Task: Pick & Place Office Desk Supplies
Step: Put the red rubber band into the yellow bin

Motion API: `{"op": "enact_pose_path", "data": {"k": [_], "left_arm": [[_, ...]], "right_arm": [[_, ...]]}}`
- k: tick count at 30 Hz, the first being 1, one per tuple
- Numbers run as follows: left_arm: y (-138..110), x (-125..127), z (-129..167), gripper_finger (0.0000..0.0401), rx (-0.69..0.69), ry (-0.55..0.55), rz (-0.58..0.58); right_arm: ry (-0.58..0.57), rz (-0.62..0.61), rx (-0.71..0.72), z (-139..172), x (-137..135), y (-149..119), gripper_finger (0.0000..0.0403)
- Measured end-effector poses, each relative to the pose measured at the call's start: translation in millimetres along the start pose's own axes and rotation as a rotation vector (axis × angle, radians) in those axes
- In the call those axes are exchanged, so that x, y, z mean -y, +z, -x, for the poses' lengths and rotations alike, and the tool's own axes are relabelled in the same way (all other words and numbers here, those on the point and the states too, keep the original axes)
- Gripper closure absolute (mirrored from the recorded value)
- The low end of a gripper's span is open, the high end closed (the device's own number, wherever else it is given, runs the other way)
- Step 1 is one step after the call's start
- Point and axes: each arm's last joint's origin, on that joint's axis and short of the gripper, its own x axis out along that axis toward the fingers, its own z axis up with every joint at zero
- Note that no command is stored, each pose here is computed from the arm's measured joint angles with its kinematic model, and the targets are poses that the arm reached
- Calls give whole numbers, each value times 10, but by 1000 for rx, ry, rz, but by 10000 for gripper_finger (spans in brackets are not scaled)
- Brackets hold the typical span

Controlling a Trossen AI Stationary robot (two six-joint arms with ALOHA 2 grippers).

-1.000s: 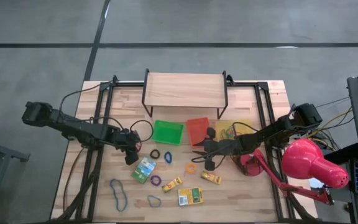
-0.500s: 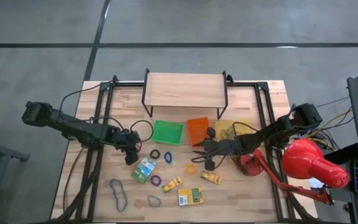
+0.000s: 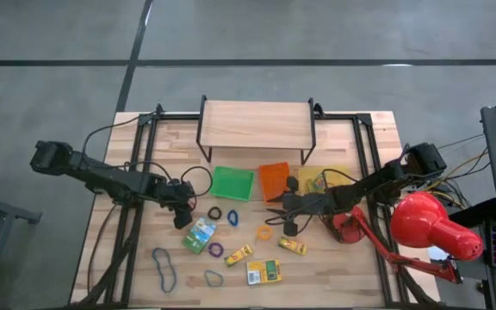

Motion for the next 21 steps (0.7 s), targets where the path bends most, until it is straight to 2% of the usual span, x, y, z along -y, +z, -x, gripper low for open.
{"op": "enact_pose_path", "data": {"k": [13, 21], "left_arm": [[263, 197, 262, 401, 22, -39, -12], [431, 315, 446, 401, 85, -71, -37]], "right_arm": [[0, 0, 0, 0, -1, 0, 282], [0, 0, 0, 0, -1, 1, 291]]}}
